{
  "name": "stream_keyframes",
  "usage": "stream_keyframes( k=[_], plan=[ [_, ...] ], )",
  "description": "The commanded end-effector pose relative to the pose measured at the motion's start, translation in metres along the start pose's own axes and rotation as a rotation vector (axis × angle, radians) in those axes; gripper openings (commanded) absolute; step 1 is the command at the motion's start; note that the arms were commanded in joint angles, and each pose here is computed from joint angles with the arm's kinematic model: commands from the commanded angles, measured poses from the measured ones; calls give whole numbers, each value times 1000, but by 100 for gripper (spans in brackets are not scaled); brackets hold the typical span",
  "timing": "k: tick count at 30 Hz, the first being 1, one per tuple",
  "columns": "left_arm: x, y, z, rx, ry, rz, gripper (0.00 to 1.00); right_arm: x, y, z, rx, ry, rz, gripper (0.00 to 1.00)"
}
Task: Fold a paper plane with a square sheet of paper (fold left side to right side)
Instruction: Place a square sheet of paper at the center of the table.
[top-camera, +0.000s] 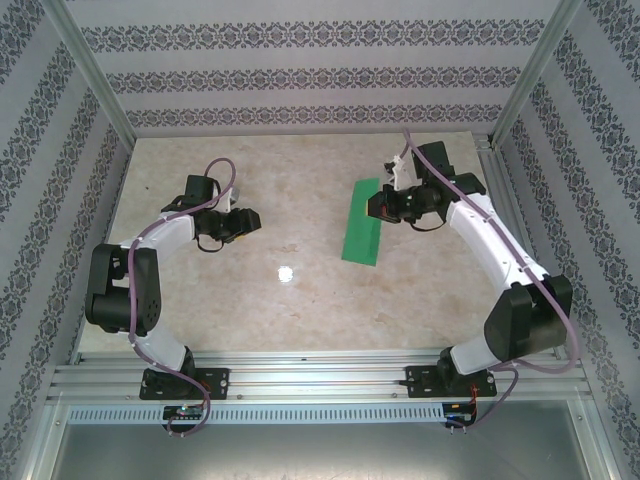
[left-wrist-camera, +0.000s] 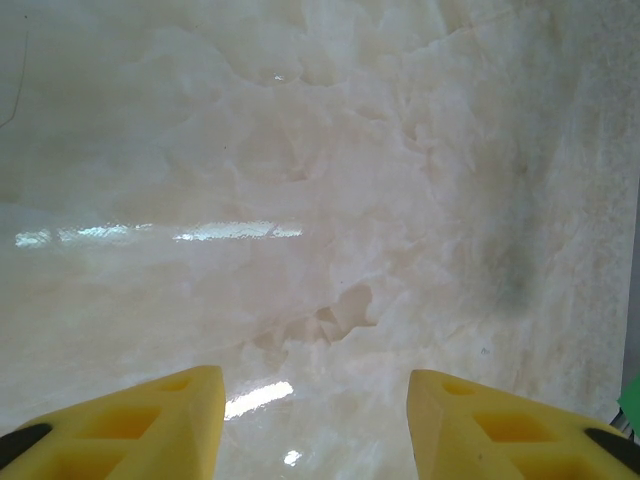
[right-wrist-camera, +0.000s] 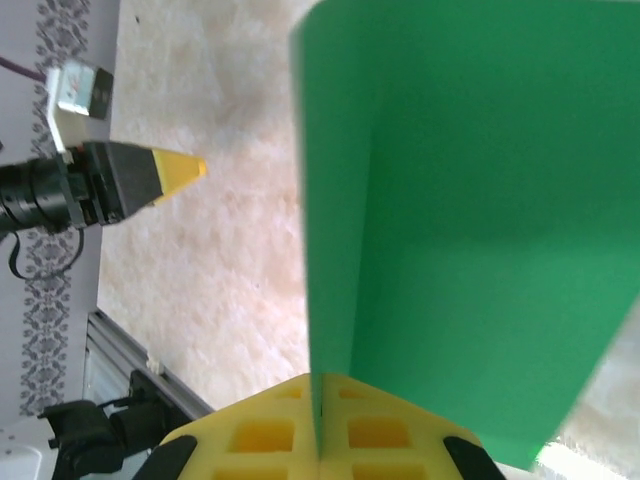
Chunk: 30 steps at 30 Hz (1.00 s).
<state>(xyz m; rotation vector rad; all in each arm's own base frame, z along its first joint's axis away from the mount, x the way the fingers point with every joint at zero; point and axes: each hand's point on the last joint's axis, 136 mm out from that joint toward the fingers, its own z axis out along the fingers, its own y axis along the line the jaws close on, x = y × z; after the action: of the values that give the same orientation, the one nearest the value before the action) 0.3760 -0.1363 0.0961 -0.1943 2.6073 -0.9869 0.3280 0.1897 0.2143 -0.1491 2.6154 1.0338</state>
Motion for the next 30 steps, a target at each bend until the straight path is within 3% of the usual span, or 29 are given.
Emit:
stream_keyframes(
  k=[1, 8, 16, 18, 21, 25, 27, 30],
  plan=[
    [-4, -5, -8, 13, -11, 21, 52, 16, -8, 30, -17, 119, 16, 0],
    [2, -2, -8, 10, 5, 21, 52, 22, 9, 112, -80, 274, -61, 0],
    [5, -1, -8, 9, 10, 17, 51, 17, 4, 151, -101, 326, -58, 0],
    [5, -1, -8, 12, 10, 18, 51, 19, -3, 153, -84, 341, -50, 7],
    [5, -5, -7, 27, 15, 23, 51, 14, -9, 144, -41, 308, -58, 31],
    [9, -19, -5, 67, 27, 49, 51, -8, -15, 100, 58, 182, -79, 55],
    [10, -30, -3, 89, 33, 65, 50, -14, -19, 74, 120, 122, -84, 60],
    [17, -56, 6, 162, 53, 84, 47, -10, -13, 49, 120, 70, -88, 59]
  ],
)
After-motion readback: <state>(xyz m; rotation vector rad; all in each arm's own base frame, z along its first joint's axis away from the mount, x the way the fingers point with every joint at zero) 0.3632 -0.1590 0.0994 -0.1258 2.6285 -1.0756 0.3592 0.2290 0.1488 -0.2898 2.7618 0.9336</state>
